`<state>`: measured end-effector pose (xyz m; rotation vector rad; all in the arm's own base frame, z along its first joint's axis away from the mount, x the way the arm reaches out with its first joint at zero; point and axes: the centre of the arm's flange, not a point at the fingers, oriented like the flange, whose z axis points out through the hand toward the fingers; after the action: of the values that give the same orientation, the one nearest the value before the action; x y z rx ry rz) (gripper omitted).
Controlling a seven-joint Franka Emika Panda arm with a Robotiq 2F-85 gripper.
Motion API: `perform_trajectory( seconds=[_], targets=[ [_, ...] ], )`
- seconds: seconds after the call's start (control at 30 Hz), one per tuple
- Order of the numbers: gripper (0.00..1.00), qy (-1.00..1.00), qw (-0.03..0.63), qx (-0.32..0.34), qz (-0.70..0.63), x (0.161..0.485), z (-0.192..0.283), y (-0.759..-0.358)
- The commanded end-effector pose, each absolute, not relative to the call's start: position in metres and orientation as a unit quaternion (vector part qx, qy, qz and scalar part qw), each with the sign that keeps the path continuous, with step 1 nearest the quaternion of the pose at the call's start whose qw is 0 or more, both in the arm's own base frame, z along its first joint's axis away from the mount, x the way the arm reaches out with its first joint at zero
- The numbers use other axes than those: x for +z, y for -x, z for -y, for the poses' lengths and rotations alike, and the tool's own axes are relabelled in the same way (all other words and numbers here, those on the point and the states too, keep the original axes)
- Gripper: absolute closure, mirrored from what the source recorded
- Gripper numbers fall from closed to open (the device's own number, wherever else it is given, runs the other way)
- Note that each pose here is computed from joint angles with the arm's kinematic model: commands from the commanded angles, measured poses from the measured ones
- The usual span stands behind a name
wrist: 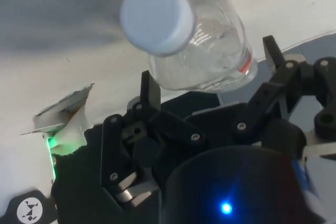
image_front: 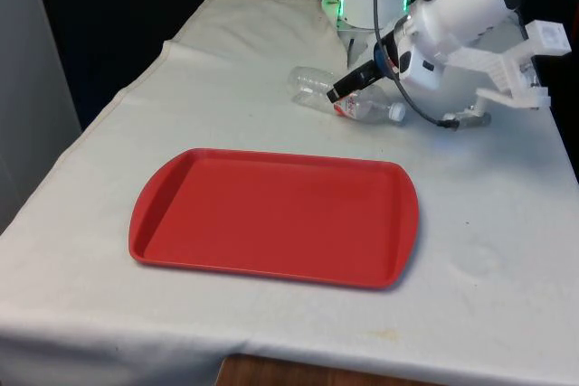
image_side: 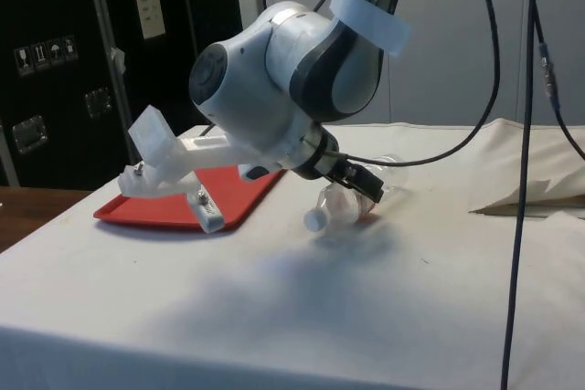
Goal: Place the bottle upright on the tray.
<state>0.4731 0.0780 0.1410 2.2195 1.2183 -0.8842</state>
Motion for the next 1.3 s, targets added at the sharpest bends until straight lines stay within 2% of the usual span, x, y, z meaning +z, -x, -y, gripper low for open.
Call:
perform_trajectory(
  seconds=[0.0,1.27],
  targets=[
    [0.00,-0.805,0.230,-0.322,-0.443,0.141,-0.078,-0.473],
    [0.00,-0.793,0.240,-0.346,-0.439,0.136,-0.097,-0.476]
  ],
)
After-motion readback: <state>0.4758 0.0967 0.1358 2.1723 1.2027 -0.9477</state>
